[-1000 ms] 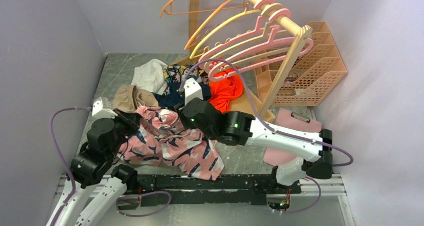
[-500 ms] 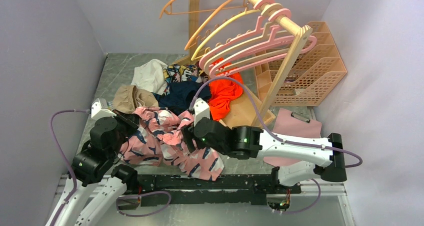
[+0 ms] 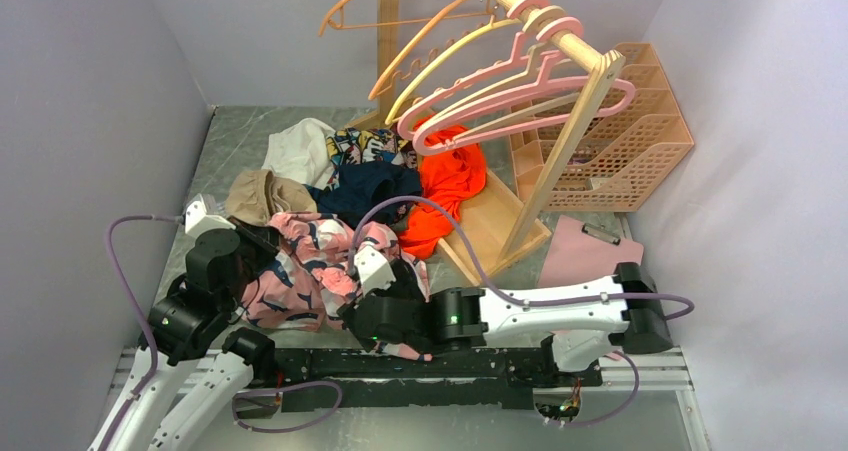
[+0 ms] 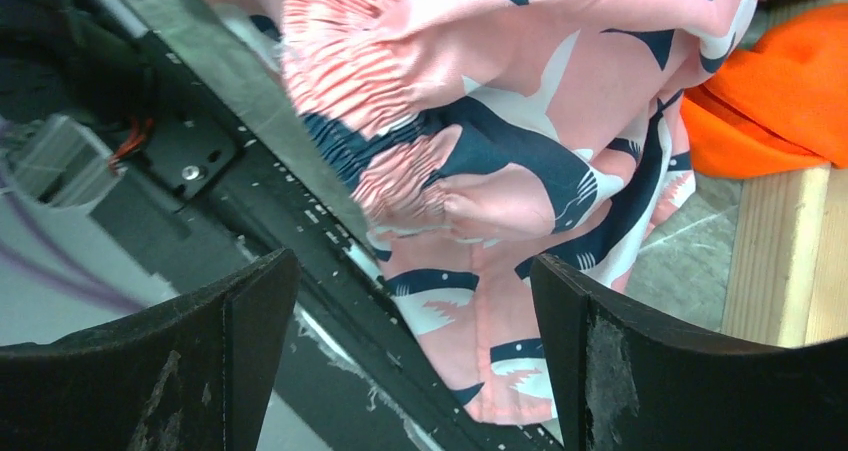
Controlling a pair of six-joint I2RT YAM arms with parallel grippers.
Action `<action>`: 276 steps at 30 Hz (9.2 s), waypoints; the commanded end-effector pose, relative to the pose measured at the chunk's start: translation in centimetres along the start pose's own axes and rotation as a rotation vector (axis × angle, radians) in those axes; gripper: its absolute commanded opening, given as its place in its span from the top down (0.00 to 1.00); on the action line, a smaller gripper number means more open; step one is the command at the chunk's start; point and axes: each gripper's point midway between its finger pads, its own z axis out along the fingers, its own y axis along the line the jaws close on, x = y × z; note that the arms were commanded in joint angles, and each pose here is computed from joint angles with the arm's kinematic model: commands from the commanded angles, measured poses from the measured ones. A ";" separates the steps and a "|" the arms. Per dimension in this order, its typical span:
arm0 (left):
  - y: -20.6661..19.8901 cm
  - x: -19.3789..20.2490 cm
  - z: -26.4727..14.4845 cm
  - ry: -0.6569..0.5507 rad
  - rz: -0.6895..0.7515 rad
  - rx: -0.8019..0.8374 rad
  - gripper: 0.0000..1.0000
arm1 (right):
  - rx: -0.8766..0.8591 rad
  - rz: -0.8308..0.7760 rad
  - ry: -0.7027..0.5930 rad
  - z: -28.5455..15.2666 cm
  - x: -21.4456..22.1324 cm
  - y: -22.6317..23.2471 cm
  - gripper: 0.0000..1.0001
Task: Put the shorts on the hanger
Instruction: Adjust the shorts at the center of the board.
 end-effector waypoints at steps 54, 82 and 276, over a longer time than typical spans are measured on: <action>-7.3 4.5 -2.9 0.472 0.762 0.488 0.03 | 0.515 -0.014 -0.099 -1.6 -3.6 -16.3 1.00; 1.6 15.8 -4.2 0.896 0.243 0.132 0.19 | 0.438 0.089 -0.020 4.0 -0.1 -16.6 1.00; 2.9 15.2 7.2 0.559 0.982 -0.315 0.38 | 0.258 0.464 -0.006 4.8 0.8 -21.8 1.00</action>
